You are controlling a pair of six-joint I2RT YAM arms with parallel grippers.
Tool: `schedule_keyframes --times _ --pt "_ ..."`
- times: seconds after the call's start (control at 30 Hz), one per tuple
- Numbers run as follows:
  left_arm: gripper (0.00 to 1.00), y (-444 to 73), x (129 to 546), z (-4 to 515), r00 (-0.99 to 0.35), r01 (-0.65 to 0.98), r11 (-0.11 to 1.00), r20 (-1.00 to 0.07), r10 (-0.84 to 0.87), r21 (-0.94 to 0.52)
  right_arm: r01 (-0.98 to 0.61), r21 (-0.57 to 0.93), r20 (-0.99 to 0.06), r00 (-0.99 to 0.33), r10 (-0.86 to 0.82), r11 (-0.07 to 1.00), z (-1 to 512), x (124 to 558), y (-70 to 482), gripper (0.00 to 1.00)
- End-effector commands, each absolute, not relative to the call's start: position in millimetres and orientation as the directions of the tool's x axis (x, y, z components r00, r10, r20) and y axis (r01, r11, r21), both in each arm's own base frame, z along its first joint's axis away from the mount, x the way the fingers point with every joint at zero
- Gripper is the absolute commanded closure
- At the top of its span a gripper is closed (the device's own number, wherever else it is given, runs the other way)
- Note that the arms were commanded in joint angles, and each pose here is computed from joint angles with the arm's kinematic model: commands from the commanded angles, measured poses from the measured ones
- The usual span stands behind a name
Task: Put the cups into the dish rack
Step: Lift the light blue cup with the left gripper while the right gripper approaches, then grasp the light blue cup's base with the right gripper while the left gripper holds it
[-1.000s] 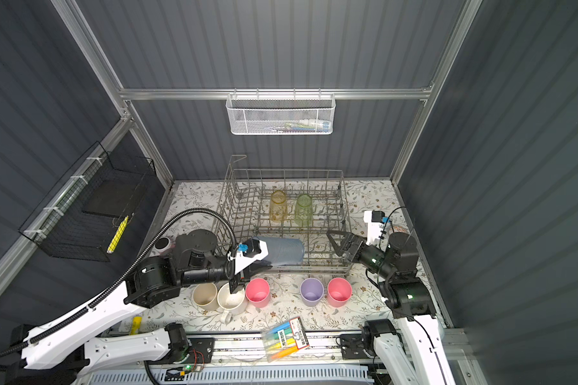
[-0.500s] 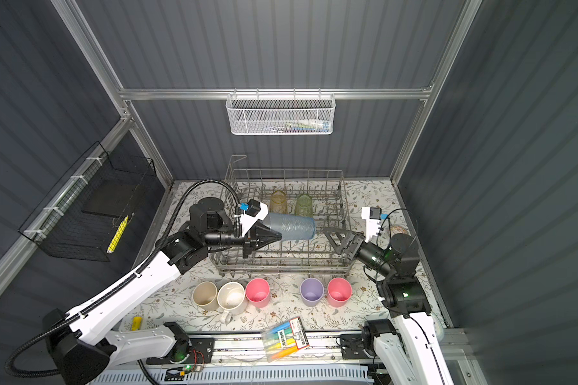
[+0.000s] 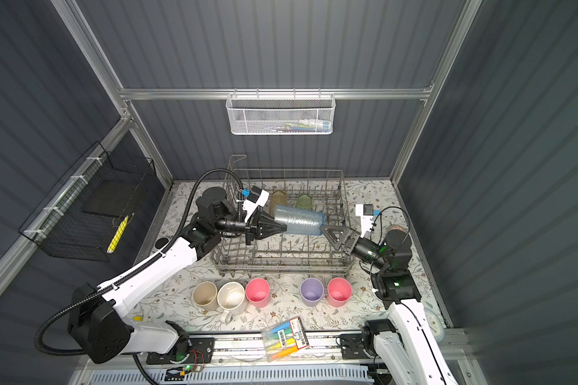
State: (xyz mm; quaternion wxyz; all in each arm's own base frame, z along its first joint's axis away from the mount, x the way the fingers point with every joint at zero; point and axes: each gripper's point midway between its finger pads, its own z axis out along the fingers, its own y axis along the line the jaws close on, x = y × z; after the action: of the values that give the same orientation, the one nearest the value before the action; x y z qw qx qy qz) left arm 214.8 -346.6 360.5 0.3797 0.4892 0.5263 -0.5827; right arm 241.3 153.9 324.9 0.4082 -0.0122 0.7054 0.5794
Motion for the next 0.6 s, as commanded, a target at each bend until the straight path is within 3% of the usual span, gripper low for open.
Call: schedule_keyframes --times 0.0,0.33,0.57 --pt "1.0 -347 210 387 -0.181 0.953 -0.244 -0.983 0.016 -0.179 -0.547 0.788 -0.612 -0.651 0.449 0.283 338 238 157 0.01" --pt "1.0 -353 217 380 -0.199 0.946 -0.255 -0.98 0.025 -0.199 -0.564 0.807 -0.58 -0.696 0.424 0.178 346 240 166 0.01" --pt "1.0 -357 219 384 -0.2 0.94 -0.278 -0.98 0.012 -0.196 -0.558 0.814 -0.571 -0.723 0.389 0.16 342 239 172 0.01"
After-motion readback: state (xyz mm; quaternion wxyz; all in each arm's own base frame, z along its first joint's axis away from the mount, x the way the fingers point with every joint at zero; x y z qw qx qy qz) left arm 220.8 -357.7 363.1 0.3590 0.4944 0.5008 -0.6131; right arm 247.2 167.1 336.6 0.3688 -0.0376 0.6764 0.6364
